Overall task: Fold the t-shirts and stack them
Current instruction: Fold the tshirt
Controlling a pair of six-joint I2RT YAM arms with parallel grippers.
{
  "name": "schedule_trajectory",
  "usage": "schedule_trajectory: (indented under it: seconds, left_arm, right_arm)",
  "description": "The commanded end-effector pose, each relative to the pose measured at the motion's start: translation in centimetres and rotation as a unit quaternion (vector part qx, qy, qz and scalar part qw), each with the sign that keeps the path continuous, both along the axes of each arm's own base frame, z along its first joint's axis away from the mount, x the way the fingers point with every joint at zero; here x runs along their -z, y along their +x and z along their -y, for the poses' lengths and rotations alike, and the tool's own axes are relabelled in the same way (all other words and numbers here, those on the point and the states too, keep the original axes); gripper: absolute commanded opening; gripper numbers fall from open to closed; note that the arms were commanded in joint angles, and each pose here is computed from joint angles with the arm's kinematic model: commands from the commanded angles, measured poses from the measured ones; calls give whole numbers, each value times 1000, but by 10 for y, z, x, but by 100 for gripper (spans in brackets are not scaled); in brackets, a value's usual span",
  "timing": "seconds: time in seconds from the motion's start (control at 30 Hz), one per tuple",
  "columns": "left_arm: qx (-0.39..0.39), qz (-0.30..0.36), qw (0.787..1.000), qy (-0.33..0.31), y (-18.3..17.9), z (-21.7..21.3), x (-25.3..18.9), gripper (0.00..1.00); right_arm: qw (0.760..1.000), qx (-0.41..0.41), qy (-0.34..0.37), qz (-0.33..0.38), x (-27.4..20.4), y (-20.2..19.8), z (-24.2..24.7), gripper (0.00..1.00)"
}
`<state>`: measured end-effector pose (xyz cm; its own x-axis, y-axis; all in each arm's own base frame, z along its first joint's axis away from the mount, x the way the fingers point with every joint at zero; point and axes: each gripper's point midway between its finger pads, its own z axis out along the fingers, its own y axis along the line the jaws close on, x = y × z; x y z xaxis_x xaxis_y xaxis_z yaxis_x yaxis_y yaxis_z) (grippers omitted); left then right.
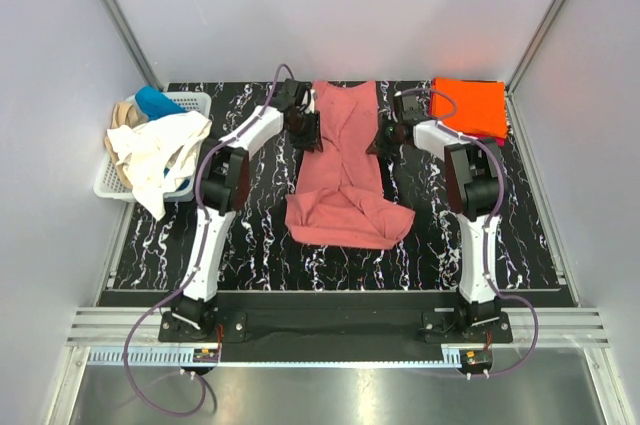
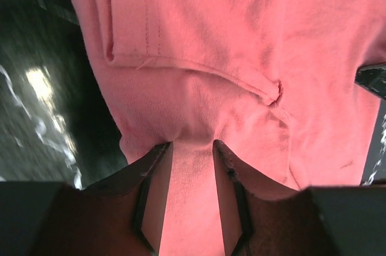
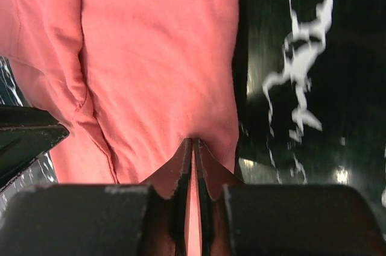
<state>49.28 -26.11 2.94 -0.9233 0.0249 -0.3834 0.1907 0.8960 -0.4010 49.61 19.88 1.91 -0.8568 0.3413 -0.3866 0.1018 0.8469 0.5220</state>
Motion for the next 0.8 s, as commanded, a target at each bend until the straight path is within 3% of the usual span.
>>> schedule_trajectory:
  seconds: [0.0,0.1,0.23,0.3,0.33,0.37,0.43,0.47,0.6,0.7,0.77]
  left_arm:
    - [-2,13,1000,-24,24,-2,-1,40]
    - [4,23,998,-61,27,1,-35,41]
    - [-8,91,995,-51,9,-17,-122,43]
    - [-19,69,997,-30,-17,-31,-115,44]
    - [-22,82,996,-32,-29,-37,-134,44]
    - [-24,48,998,-19,-51,-45,-112,45]
    - [-28,45,998,-16,-75,-53,-114,45]
    - [-32,14,999,-4,-96,-61,-85,47]
    - [-59,-31,998,-6,-138,-85,-49,50]
    - [-74,-44,996,-7,-155,-93,-34,51]
    - [-67,-60,995,-45,-165,-82,-27,54]
  right_arm:
    - [999,13,-23,33,-4,32,1,11]
    - [998,-9,-32,50,-32,44,-2,13]
    - [998,-15,-53,38,-82,12,6,22]
    - [998,-14,-62,16,-77,-19,9,22]
    - [997,-21,-60,33,-97,-33,2,22]
    - [997,-26,-61,31,-99,-46,-1,22]
    - [997,-48,-61,17,-95,-82,-10,20]
    - [995,-76,-64,15,-92,-102,-28,17]
    - [991,-117,-70,18,-85,-159,-49,8]
    - [989,-133,-66,25,-75,-180,-64,4]
    - [986,-148,-62,33,-70,-185,-72,4]
